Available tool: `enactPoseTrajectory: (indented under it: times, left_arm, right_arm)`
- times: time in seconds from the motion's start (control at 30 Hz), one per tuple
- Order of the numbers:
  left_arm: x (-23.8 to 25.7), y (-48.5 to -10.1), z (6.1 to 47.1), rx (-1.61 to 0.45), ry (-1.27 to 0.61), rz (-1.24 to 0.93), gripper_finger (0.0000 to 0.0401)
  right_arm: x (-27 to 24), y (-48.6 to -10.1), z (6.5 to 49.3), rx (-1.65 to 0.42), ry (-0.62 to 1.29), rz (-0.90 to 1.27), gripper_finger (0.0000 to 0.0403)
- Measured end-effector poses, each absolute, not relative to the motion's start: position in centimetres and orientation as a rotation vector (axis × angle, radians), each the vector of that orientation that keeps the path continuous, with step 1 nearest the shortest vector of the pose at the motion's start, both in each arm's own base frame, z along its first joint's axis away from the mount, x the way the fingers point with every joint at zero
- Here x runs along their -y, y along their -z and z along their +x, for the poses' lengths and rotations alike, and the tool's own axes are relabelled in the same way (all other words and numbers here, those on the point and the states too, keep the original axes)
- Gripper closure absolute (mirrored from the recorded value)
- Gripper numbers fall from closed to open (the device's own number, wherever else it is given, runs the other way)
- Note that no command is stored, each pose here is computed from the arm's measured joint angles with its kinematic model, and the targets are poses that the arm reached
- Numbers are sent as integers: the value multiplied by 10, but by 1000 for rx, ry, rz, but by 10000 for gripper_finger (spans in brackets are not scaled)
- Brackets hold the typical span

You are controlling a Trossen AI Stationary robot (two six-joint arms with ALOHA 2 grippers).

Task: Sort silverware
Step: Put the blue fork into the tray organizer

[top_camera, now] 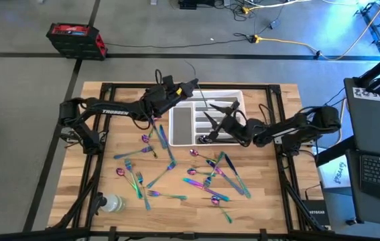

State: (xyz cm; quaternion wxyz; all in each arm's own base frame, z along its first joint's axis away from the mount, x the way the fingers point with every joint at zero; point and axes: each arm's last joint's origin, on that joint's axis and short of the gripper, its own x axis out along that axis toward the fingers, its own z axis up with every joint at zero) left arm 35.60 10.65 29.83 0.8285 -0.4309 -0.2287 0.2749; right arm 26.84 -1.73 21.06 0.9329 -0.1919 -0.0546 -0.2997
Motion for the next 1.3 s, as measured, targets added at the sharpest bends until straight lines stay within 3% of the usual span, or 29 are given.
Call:
enactPoseTrajectory:
  times: [0.47,0.63,0.93,1.13,1.3]
  left_arm:
    - [-99,-299,358,480,-563,-908,401]
    - [-99,-299,358,478,-559,-909,401]
    - [-100,-301,357,480,-574,-877,401]
    - [-99,-300,358,459,-562,-856,401]
    - [-99,-300,358,462,-557,-857,394]
  right_arm:
    - [36,-215,295,105,690,-392,241]
    - [38,-216,295,102,703,-394,277]
    - [39,-218,293,108,756,-395,394]
    - [40,-221,290,86,888,-409,401]
    - [38,-223,289,98,875,-422,402]
